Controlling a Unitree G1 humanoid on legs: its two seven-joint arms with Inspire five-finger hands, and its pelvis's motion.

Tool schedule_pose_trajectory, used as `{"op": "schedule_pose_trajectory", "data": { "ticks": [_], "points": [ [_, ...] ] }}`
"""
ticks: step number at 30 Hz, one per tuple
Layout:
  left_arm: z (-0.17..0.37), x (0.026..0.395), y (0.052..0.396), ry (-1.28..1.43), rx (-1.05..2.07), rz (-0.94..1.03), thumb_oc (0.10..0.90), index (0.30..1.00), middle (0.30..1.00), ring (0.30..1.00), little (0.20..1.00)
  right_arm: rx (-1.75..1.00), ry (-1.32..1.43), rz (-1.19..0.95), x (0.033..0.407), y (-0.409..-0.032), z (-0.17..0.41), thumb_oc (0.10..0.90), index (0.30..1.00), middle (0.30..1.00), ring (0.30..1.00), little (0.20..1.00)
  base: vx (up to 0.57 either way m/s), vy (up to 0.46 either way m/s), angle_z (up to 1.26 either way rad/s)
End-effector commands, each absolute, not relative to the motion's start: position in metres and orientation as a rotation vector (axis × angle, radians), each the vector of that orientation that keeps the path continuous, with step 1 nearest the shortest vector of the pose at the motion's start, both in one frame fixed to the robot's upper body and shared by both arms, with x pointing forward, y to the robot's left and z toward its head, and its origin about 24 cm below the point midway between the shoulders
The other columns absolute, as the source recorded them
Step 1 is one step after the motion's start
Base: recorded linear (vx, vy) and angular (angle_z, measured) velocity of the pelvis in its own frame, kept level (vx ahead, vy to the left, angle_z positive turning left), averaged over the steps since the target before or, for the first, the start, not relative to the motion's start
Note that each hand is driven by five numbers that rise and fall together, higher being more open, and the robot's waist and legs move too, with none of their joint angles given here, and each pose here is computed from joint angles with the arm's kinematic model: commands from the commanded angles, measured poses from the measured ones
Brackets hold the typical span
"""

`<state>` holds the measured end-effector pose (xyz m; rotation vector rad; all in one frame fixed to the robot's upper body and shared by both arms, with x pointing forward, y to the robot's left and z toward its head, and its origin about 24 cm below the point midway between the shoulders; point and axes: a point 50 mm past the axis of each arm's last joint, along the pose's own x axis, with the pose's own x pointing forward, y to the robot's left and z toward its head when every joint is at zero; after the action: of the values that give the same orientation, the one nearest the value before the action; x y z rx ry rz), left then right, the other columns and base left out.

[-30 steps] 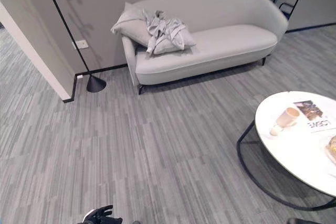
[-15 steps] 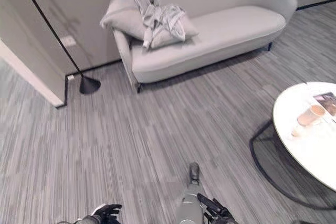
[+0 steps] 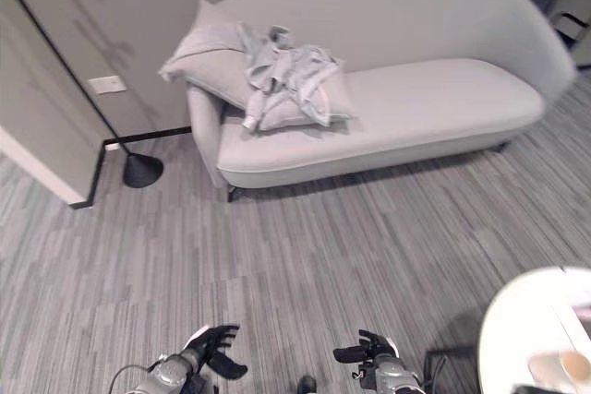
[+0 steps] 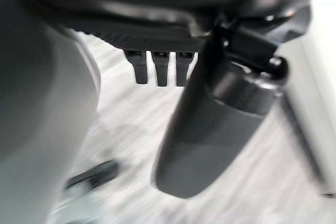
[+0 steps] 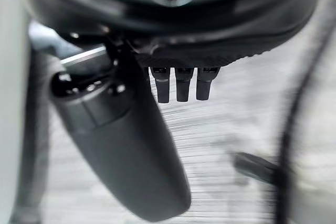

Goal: Hang the clothes on the sofa on the clothes rack.

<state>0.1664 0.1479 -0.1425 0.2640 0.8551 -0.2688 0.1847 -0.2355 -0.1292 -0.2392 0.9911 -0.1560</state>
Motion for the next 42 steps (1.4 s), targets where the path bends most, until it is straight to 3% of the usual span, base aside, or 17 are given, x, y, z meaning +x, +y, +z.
{"op": "schedule_pose_trajectory", "data": {
  "ticks": [1, 4, 5, 6, 9, 13, 14, 17, 18, 24, 28, 33, 42],
  "points": [
    [-0.161, 0.120, 0.191, 1.066, 0.168, 0.019, 0.800, 0.900, 0.900, 0.900, 0.900, -0.261, 0.922, -0.088, 0.189, -0.218, -0.129, 0.800, 0.900, 0.900, 0.900, 0.900, 0.63, -0.052, -0.44],
    [-0.169, 0.079, 0.211, 1.199, -0.009, 0.275, 0.800, 0.900, 0.900, 0.900, 0.900, -0.266, 0.823, -0.069, 0.214, -0.201, -0.116, 0.800, 0.900, 0.900, 0.900, 0.900, 0.56, -0.002, -0.30],
    [-0.169, 0.079, 0.212, 1.199, -0.009, 0.276, 0.800, 0.900, 0.900, 0.900, 0.900, -0.266, 0.824, -0.068, 0.214, -0.201, -0.117, 0.800, 0.900, 0.900, 0.900, 0.900, 0.57, 0.082, -0.87],
    [-0.172, 0.054, 0.220, 1.263, -0.053, 0.379, 0.800, 0.900, 0.900, 0.900, 0.900, -0.271, 0.788, -0.087, 0.222, -0.199, -0.111, 0.800, 0.900, 0.900, 0.900, 0.900, 0.61, 0.116, -0.93],
    [-0.173, 0.034, 0.227, 1.327, -0.052, 0.434, 0.800, 0.900, 0.900, 0.900, 0.900, -0.361, 0.798, -0.101, 0.222, -0.200, -0.111, 0.800, 0.900, 0.900, 0.900, 0.900, 0.64, 0.187, -0.11],
    [-0.170, 0.049, 0.229, 1.292, 0.063, 0.314, 0.800, 0.900, 0.900, 0.900, 0.900, -0.445, 0.733, -0.194, 0.241, -0.222, -0.094, 0.800, 0.900, 0.900, 0.900, 0.900, 0.51, 0.297, 0.00],
    [-0.166, 0.073, 0.232, 1.224, 0.173, 0.223, 0.800, 0.900, 0.900, 0.900, 0.900, -0.493, 0.658, -0.233, 0.257, -0.226, -0.078, 0.800, 0.900, 0.900, 0.900, 0.900, 0.31, 0.180, 0.18],
    [-0.164, 0.082, 0.231, 1.194, 0.193, 0.201, 0.800, 0.900, 0.900, 0.900, 0.900, -0.520, 0.622, -0.259, 0.261, -0.232, -0.070, 0.800, 0.900, 0.900, 0.900, 0.900, 0.34, 0.106, 0.12],
    [-0.155, 0.113, 0.230, 1.064, 0.216, 0.184, 0.800, 0.900, 0.900, 0.900, 0.900, -0.596, 0.407, -0.400, 0.282, -0.254, -0.026, 0.800, 0.900, 0.900, 0.900, 0.900, 0.47, -0.047, 0.25],
    [-0.150, 0.136, 0.215, 0.999, 0.258, 0.123, 0.800, 0.900, 0.900, 0.900, 0.900, -0.733, 0.176, -0.655, 0.282, -0.296, 0.032, 0.800, 0.900, 0.900, 0.900, 0.900, 0.35, -0.153, 0.66],
    [-0.155, 0.128, 0.211, 1.046, 0.246, 0.125, 0.800, 0.900, 0.900, 0.900, 0.900, -0.768, 0.096, -0.738, 0.262, -0.310, 0.047, 0.800, 0.900, 0.900, 0.900, 0.900, 0.34, -0.195, 1.23],
    [-0.168, 0.082, 0.218, 1.216, 0.139, 0.259, 0.800, 0.900, 0.900, 0.900, 0.900, -0.609, 0.141, -0.639, 0.262, -0.300, 0.031, 0.800, 0.900, 0.900, 0.900, 0.900, 0.19, -0.217, 1.00],
    [-0.167, 0.094, 0.206, 1.176, 0.261, 0.089, 0.800, 0.900, 0.900, 0.900, 0.900, -0.405, 0.161, -0.596, 0.276, -0.298, 0.024, 0.800, 0.900, 0.900, 0.900, 0.900, 0.12, -0.174, 0.59]
  ]
}}
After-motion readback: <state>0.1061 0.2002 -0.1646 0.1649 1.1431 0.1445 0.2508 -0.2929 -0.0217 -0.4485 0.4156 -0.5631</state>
